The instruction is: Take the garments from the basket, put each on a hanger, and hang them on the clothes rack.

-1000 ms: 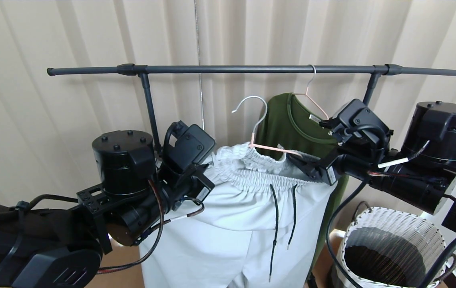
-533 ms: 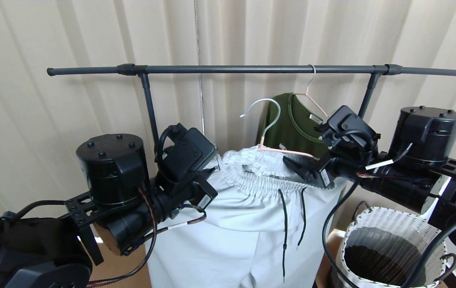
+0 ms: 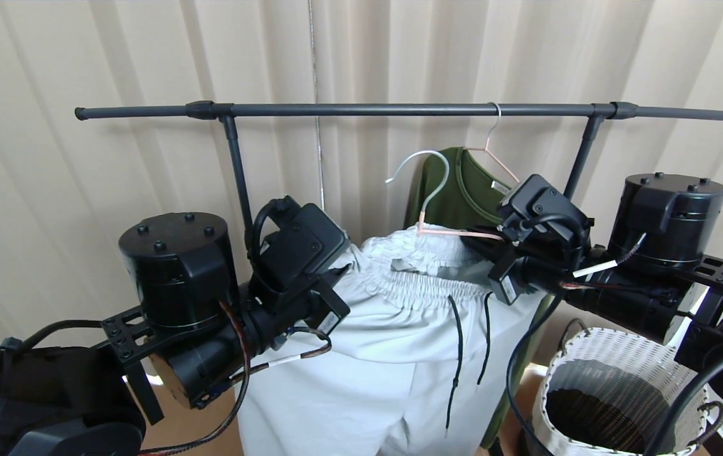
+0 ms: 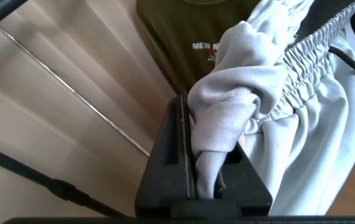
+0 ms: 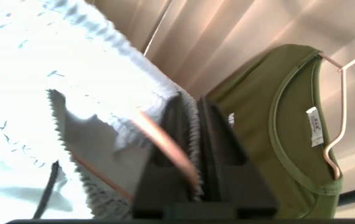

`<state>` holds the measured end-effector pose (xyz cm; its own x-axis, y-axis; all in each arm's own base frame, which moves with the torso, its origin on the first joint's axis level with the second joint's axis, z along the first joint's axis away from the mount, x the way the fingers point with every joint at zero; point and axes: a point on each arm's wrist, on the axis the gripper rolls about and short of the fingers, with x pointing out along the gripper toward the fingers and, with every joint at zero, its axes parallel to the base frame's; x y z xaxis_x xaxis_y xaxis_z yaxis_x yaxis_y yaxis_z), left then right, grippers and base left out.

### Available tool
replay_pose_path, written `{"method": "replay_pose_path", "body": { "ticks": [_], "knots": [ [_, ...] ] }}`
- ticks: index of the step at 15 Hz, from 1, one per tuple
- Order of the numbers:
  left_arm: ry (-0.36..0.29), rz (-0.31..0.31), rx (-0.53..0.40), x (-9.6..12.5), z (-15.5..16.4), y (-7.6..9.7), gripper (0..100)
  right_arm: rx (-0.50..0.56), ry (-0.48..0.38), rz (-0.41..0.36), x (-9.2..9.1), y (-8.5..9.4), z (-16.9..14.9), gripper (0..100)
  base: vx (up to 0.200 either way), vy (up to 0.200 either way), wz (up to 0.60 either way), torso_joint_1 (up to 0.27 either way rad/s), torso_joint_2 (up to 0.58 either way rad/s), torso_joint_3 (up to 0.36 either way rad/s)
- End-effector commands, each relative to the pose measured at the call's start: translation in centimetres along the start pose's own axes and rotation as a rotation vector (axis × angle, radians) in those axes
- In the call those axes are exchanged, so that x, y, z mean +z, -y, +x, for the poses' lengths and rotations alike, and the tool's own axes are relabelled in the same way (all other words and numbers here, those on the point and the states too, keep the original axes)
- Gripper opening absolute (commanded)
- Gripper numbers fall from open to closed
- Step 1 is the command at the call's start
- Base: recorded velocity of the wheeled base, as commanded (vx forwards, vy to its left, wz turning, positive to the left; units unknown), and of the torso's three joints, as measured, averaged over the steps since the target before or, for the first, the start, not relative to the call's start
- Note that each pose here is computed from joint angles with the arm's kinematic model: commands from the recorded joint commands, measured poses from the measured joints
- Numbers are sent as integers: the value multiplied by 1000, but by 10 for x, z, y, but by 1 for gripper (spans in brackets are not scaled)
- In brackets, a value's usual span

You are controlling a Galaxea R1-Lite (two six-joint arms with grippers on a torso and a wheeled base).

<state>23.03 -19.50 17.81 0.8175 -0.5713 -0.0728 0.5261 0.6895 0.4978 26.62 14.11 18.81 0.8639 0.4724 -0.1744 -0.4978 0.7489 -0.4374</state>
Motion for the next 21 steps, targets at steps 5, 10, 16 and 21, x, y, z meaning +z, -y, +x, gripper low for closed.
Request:
{"method": "replay_pose_path", "body": {
  "ticks": [5,10,16,21],
  "knots": [
    [-9,-8,16,-2,1,-3,0,-13,11,4,3,2,-4,0,0,0,0,0,0,0],
    [-14,-23,37,-4,2,-10,100,-15,14,22,3,2,-15,0,0,0,0,0,0,0],
    [58,-52,-13,7,-13,-14,100,-60,21,82,5,12,-24,0,0,0,0,0,0,0],
    [13,-112,-35,-15,-40,-25,100,-87,27,100,6,19,-31,0,0,0,0,0,0,0]
  ]
}}
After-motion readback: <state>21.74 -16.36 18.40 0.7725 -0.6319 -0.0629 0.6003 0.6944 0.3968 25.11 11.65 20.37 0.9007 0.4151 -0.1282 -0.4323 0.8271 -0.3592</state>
